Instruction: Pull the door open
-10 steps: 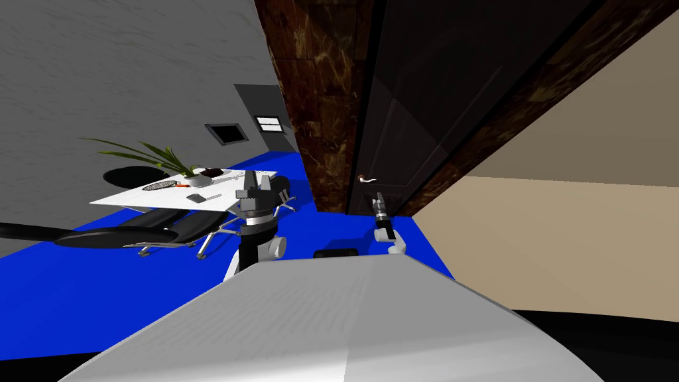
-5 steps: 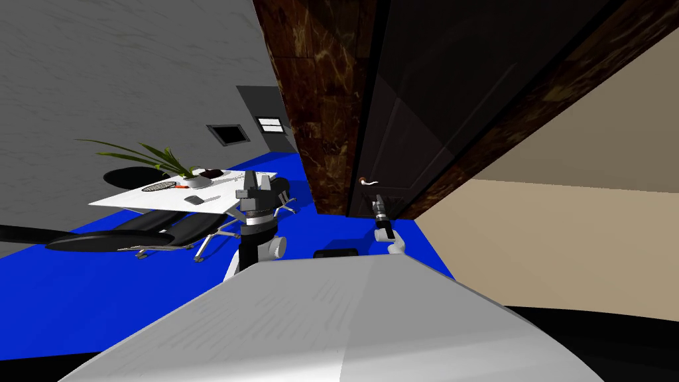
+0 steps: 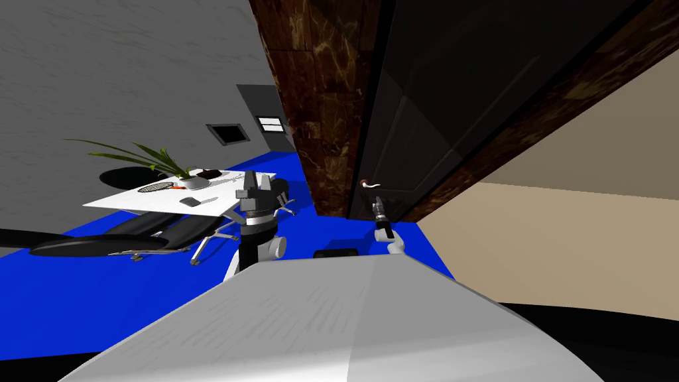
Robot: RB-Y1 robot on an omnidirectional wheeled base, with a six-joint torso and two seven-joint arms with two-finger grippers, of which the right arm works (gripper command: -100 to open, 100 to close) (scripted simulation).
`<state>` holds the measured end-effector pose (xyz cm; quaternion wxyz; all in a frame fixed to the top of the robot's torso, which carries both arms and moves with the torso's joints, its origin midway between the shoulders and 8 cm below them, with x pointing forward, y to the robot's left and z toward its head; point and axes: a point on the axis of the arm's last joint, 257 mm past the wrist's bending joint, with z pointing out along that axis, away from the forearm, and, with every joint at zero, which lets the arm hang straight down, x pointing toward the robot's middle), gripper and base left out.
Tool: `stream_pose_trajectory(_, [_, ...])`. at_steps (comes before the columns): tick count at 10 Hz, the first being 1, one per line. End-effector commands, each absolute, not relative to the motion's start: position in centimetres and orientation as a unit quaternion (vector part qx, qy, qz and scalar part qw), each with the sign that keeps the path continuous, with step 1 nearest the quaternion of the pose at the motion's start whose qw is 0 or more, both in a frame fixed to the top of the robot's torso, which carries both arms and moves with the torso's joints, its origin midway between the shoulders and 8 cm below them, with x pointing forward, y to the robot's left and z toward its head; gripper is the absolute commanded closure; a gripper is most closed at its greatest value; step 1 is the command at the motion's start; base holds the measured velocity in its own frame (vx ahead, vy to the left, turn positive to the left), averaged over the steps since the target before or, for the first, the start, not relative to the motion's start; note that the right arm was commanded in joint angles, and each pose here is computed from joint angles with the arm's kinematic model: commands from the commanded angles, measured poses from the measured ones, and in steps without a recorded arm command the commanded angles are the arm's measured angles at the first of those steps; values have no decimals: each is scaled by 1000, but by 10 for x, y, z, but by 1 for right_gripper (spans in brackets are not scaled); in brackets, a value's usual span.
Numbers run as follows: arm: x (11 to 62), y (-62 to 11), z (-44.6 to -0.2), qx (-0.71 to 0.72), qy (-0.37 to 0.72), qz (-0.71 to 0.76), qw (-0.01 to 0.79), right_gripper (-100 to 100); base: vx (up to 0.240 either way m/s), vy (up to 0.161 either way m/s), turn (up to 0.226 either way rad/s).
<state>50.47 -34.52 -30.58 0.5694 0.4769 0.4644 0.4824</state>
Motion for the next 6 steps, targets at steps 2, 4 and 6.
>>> stream_pose_trajectory(2, [505, -352, -322, 487, 475, 468, 564, -100, 129, -15, 24])
stream_pose_trajectory(4, [506, -355, -330, 491, 479, 462, 562, -100, 106, 1, 10])
stream_pose_trajectory(6, [506, -358, -338, 496, 483, 455, 560, -100, 83, -14, 14])
